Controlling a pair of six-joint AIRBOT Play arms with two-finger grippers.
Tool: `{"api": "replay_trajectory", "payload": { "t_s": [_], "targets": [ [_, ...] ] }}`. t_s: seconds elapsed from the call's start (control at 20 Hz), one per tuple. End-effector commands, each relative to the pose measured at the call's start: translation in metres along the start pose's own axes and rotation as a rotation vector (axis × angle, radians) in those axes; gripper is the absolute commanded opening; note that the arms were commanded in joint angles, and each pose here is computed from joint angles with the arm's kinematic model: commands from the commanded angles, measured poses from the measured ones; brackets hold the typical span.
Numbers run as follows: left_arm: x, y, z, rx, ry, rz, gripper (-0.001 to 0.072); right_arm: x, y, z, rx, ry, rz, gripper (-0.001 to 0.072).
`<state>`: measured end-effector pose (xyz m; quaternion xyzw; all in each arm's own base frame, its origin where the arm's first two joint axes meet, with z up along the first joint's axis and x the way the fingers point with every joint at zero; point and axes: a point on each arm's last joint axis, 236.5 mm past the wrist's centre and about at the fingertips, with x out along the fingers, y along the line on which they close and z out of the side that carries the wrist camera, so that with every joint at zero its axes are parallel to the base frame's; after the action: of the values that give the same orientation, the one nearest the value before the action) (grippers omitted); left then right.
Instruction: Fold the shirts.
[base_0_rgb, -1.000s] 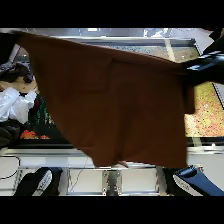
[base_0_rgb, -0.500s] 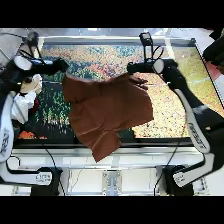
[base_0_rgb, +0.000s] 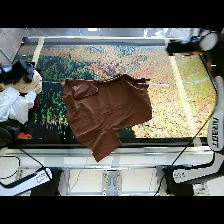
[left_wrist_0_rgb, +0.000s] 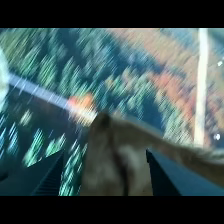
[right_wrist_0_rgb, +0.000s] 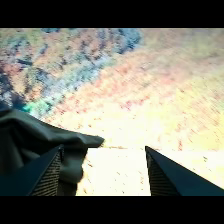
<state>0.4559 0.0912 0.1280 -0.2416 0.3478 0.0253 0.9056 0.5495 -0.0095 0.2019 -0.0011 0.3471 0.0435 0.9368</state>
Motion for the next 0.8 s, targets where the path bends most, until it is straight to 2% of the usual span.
{"api": "replay_trajectory", "payload": {
  "t_s": [0.0,0.2,0.25,0.4,0.55,0.75],
  "targets": [
    [-0.025,0.020,-0.136,-0.230,0.273,-0.043,0.0560,-0.075,-0.048,-0.046,0.082,0.186,0.011,0.0560],
    [-0.019,-0.009,-0.264,-0.407,0.450,-0.168,0.0557,-0.083,-0.038,-0.072,0.168,0.240,0.132,0.0560],
    [-0.019,-0.017,-0.288,-0.393,0.498,-0.194,0.0502,-0.076,-0.034,-0.079,0.182,0.255,0.151,0.0559],
    [-0.016,-0.041,-0.336,-0.295,0.600,-0.220,0.0488,-0.054,-0.018,-0.090,0.211,0.268,0.206,0.0560],
    [-0.017,-0.061,-0.365,-0.271,0.686,-0.204,0.0488,-0.049,-0.010,-0.088,0.201,0.256,0.215,0.0560],
    [-0.021,-0.047,-0.389,-0.249,0.772,-0.106,0.0488,-0.049,-0.022,-0.095,0.159,0.277,0.167,0.0559]
  ]
}}
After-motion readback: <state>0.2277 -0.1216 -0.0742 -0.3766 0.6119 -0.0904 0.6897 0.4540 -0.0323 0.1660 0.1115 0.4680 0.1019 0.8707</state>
